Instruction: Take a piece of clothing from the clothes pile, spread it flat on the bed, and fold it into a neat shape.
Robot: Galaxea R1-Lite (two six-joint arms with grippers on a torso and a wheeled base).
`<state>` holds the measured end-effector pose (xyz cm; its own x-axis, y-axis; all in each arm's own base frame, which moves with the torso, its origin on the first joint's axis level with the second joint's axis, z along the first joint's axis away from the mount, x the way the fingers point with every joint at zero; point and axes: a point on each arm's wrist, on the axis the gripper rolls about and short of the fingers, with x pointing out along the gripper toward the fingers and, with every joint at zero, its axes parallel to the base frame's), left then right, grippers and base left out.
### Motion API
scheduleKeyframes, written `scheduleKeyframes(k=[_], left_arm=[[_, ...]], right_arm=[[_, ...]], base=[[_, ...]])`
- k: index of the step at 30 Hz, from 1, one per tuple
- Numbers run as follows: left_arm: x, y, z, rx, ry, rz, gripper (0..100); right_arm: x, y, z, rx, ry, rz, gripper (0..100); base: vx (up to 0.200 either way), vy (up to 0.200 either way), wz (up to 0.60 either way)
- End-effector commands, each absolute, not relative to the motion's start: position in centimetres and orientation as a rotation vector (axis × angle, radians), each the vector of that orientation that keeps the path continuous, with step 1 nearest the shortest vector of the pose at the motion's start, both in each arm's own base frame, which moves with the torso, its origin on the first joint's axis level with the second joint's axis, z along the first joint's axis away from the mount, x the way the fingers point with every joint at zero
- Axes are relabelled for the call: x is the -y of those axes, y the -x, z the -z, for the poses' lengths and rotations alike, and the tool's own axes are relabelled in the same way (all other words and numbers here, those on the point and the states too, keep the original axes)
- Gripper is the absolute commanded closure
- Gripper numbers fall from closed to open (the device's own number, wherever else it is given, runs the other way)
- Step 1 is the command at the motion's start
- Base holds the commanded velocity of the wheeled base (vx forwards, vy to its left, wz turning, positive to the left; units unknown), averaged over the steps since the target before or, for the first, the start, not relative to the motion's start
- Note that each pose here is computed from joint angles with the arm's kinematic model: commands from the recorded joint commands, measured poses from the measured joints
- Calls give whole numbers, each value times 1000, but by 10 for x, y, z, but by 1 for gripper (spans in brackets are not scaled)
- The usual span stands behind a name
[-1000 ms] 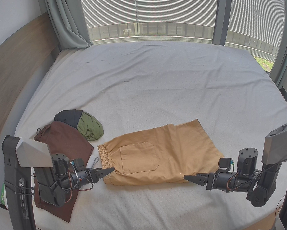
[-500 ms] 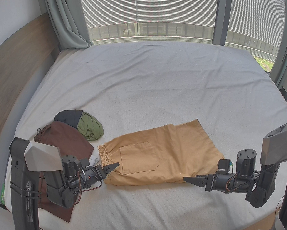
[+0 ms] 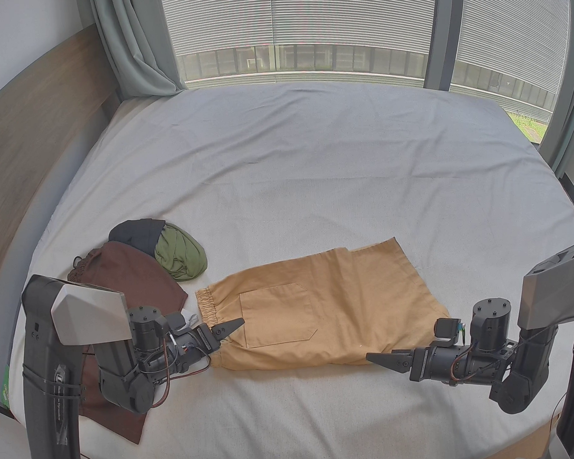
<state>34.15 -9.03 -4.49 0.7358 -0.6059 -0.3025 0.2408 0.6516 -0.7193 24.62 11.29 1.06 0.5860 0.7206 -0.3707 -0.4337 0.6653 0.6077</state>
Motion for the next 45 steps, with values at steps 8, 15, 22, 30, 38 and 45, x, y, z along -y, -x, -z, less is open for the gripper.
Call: scheduleKeyframes(k=[8,15,22,30,38,45], left_arm=[[86,-341,39,-562,714,549,100],[83,-343,28,-536,712,568,100],[78,-342,25,-527,713,562,100],[61,-335,4,-520,728,634,100],[52,-330,-6,-510,732,642,100],[46,-323,-12,-520,737,668,100]], right_arm=[[-110,-260,-12,-598,-500,-683,0],[-105,-275,-5,-576,-505,-622,0],[-105,-276,3,-593,-502,-602,0],[-105,-276,3,-593,-502,-602,0],[-105,-276,3,-593,-502,-602,0],[-106,-275,3,-595,-501,-605,0]], base=[[0,0,0],[0,0,0],[0,0,0],[0,0,0],[0,0,0],[0,0,0]])
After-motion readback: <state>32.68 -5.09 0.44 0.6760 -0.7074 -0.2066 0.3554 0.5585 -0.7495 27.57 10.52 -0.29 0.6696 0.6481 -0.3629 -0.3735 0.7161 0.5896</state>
